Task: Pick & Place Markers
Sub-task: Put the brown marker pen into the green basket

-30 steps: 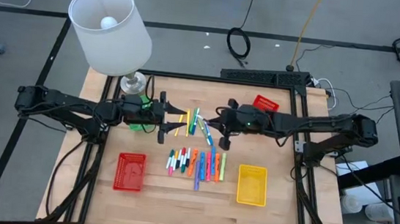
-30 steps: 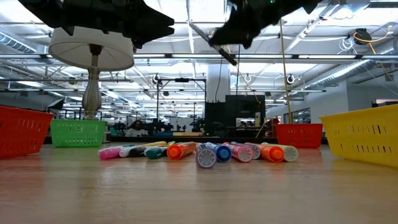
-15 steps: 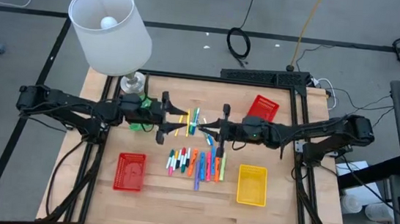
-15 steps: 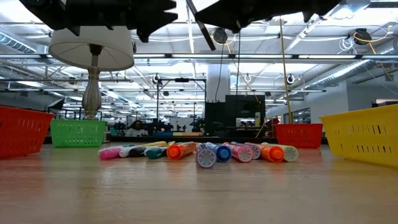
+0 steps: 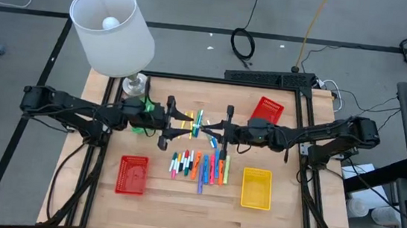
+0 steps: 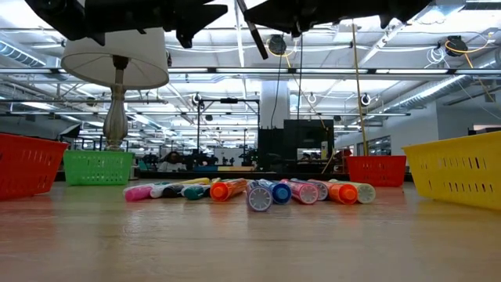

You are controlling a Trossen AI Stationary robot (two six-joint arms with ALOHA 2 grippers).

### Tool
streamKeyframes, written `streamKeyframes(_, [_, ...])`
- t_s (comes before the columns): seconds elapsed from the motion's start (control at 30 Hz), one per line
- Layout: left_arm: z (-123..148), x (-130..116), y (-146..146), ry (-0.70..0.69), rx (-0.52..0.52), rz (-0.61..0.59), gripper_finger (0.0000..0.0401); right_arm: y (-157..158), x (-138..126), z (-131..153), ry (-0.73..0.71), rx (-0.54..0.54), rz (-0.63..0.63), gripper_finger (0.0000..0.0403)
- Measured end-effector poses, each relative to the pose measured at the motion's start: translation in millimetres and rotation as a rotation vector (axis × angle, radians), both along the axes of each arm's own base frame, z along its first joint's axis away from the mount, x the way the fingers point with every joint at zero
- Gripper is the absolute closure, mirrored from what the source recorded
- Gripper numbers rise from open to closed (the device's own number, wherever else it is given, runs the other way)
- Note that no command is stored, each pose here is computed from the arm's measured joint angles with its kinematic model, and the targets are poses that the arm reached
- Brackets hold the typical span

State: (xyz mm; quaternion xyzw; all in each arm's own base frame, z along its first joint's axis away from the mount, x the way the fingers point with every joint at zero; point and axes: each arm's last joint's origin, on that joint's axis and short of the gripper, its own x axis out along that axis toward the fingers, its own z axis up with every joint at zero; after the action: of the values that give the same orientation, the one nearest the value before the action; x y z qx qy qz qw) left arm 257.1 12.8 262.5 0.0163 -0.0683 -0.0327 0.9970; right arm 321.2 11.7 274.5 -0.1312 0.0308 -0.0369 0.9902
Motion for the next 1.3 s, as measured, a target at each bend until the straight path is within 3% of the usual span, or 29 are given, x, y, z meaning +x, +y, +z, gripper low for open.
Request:
streamKeyframes(0.53, [1.5, 42.1, -7.8, 0.016, 0.026, -0.031, 0.0210, 1.6, -0.1, -0.7, 0.007, 0.005, 0.007, 0.0383])
streamKeyframes(1.3, [1.5, 43.7, -4.4, 0.011, 0.028, -0.012, 0.0210, 2.5, -0.1, 0.1, -0.001, 0.000, 0.011, 0.0383])
